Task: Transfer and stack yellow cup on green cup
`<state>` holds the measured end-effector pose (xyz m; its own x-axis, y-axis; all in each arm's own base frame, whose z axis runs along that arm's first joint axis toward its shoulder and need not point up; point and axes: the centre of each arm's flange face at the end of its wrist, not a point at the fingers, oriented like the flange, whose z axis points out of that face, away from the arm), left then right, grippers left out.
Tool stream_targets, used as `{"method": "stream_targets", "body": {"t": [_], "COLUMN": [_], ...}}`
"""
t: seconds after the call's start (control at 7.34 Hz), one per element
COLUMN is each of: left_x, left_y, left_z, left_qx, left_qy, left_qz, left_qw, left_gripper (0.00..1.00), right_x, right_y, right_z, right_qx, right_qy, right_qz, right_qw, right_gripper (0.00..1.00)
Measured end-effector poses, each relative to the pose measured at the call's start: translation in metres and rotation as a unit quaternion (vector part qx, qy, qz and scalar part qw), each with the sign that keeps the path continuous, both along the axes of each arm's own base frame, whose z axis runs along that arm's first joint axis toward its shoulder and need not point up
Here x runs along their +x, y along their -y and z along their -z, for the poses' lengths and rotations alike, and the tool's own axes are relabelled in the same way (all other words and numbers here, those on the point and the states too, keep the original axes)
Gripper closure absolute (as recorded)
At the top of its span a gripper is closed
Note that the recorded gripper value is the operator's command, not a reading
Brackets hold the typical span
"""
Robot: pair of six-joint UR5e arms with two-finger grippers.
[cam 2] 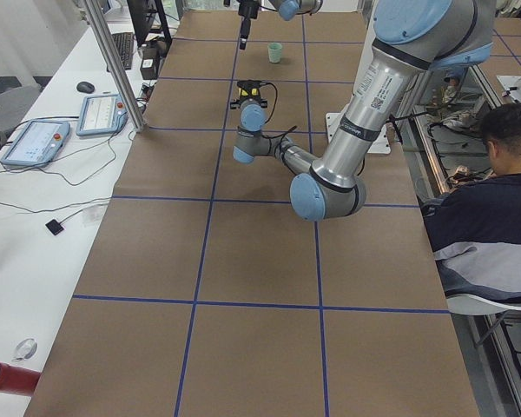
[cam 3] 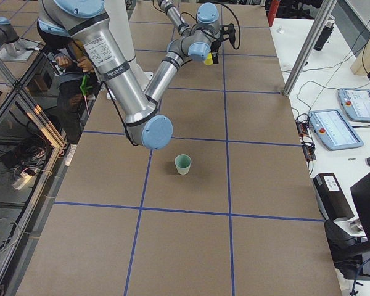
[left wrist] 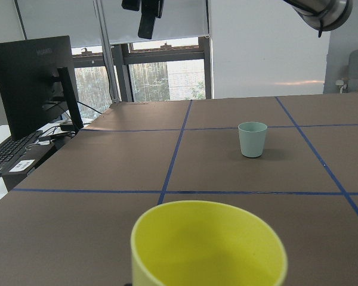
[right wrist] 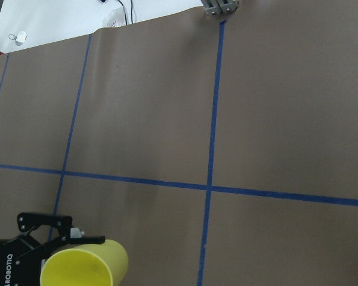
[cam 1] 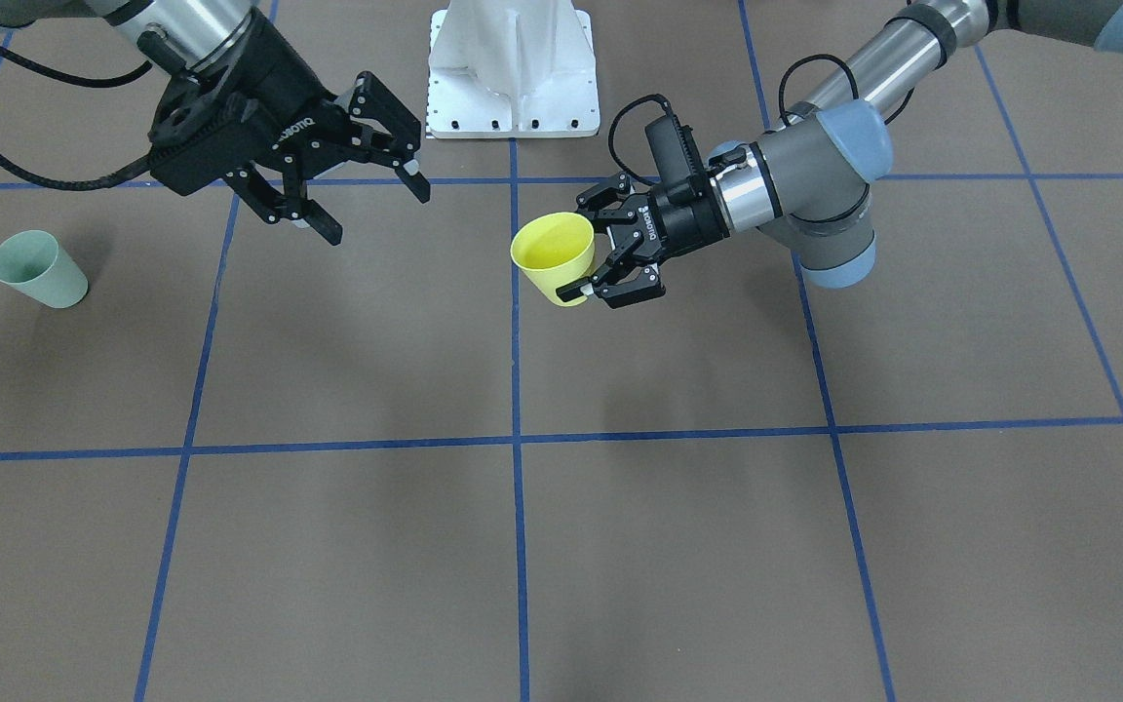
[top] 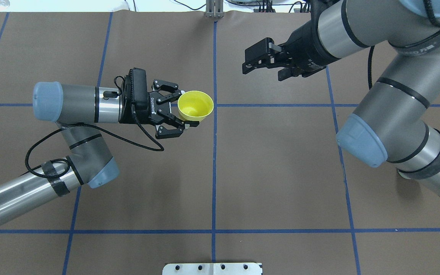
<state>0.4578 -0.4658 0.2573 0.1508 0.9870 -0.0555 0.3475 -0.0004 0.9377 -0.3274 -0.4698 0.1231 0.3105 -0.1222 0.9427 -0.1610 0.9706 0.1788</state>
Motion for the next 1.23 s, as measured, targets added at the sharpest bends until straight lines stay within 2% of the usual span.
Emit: {"method": "stream_targets", "body": {"t": [0.27,0.82,1.23], "left_x": [0.002,0.005,0.006], "left_y": [-0.002,-0.008,-0.012], "left_z": [0.0,0.006,0.008], "left_qx": [-0.008,-0.009,-0.01], "left_qy": [-0.002,-0.007,-0.015], "left_qz": [-0.006,-0.013,-0.018], "left_qw": [0.9999,0.9999,0.9997], "left_gripper": [0.71,0.71,0.71], "right_x": [-0.036,-0.084,-0.103], "right_y": [-0.01,0.003,0.001], "right_z": [0.011,0.03,0.029], "right_qx": [0.002,-0.008,-0.023], "right_qy": [-0.01,-0.045,-0.064], "right_qz": [-0.001,0.002,0.02], "right_qw": [0.9999,0.9989,0.9975], "right_gripper": [0.0,0.0,0.0]}}
